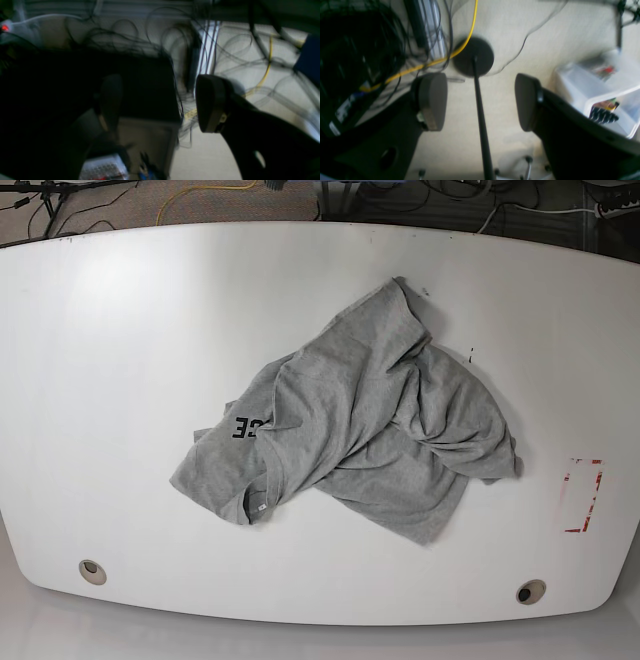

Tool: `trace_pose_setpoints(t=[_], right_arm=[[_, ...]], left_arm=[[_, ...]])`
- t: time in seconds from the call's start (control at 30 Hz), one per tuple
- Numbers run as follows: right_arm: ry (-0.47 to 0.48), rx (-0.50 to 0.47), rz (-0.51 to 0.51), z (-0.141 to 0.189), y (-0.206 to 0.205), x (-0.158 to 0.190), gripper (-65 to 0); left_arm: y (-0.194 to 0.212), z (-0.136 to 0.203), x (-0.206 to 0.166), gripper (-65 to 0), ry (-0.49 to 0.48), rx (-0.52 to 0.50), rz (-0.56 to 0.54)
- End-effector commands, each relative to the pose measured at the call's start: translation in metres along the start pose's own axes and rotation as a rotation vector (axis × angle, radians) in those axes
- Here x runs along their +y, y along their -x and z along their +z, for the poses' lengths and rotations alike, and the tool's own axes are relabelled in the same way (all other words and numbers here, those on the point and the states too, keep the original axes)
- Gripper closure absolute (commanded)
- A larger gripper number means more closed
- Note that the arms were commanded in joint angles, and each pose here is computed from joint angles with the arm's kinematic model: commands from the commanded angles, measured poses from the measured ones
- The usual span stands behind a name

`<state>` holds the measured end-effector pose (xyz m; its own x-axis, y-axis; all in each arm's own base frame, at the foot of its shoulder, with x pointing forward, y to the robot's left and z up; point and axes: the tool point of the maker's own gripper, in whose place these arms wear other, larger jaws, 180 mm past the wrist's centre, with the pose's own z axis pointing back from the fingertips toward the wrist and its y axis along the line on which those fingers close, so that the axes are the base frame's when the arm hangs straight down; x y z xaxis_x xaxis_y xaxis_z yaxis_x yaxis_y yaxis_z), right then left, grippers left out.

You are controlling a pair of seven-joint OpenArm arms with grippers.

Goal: Fold the T-shirt properly

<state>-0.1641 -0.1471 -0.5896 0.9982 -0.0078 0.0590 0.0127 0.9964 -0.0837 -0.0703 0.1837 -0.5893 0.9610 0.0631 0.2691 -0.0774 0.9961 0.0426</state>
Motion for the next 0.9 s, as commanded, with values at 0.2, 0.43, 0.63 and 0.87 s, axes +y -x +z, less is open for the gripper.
trace_pose_setpoints(t=[0.2, 0.43, 0.63, 0.87], right_arm=[[-0.002, -0.124, 0.004, 0.022, -0.028, -0.003, -40.3], [-0.008, -0.183, 0.002, 0.046, -0.038, -0.003, -40.3], [-0.013, -0.214, -0.003, 0.066, -0.041, -0.003, -40.2], [-0.009, -0.243, -0.005, 0.081, -0.046, -0.006, -40.5]], left_arm=[[-0.015, 0.028, 0.009, -40.9, -0.013, -0.076, -0.011], [-0.018, 0.048, 0.004, -40.8, 0.006, -0.106, -0.027], [-0.02, 0.061, -0.001, -40.6, 0.023, -0.125, -0.033], [-0.02, 0.075, 0.005, -40.7, 0.018, -0.139, -0.044]])
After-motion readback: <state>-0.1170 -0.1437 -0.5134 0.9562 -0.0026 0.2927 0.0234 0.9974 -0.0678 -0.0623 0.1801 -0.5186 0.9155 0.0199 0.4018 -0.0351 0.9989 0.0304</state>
